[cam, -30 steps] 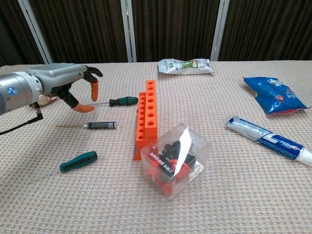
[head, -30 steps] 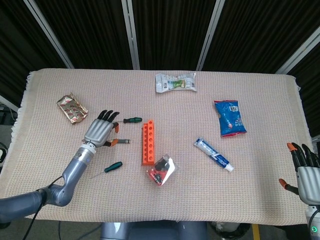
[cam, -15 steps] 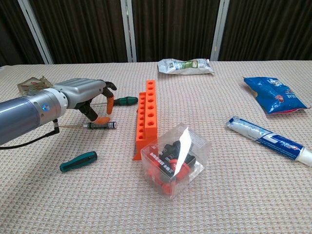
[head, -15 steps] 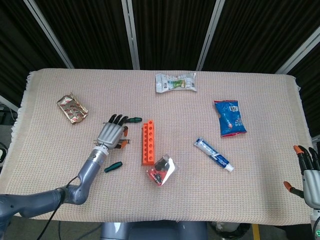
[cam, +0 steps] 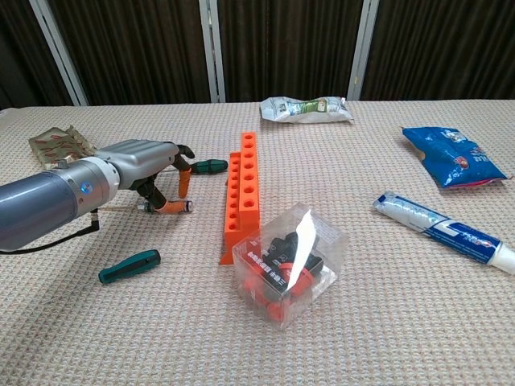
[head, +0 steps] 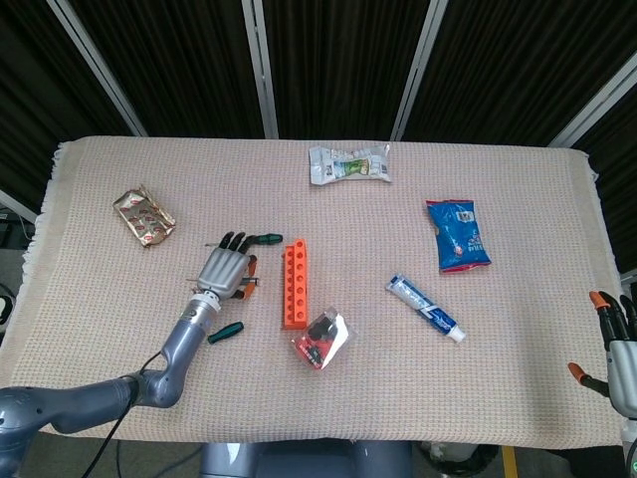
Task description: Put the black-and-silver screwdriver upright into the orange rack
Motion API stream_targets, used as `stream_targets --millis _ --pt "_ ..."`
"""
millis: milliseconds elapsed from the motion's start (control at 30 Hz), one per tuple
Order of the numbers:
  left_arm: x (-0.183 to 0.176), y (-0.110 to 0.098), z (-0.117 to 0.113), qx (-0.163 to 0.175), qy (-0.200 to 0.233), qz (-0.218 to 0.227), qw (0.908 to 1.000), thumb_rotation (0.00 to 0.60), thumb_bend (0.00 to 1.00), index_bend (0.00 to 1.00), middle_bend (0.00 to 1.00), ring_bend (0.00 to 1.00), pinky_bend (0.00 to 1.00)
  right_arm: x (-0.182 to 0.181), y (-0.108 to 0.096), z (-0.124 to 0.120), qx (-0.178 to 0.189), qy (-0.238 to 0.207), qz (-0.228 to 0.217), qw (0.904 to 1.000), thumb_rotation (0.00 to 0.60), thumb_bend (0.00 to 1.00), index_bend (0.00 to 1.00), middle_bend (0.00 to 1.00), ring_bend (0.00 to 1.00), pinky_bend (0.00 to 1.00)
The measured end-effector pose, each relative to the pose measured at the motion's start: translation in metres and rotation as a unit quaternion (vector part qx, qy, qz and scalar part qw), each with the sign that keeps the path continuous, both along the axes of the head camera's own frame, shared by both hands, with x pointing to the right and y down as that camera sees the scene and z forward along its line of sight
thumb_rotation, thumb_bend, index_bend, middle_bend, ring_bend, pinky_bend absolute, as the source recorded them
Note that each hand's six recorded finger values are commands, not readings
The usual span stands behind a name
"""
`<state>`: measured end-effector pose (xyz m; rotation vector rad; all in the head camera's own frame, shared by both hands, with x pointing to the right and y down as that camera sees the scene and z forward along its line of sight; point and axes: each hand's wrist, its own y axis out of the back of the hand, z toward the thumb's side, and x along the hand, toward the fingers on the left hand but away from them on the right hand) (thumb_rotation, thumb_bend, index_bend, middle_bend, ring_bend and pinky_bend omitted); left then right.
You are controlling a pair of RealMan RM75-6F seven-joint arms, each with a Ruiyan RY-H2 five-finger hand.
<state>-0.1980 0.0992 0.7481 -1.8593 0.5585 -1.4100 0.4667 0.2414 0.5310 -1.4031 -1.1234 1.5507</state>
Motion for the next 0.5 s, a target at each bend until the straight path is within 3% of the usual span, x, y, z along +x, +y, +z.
stream_targets --millis 500 --pt "-0.0046 0.0046 0.0079 -0.005 -0.011 -0.004 0.9999 0.527 0.35 0.49 0.04 0.00 0.00 0.0036 0.0014 -0.0004 0.002 -0.001 0.007 1.0000 0.600 0.00 0.05 0.07 0.00 0.15"
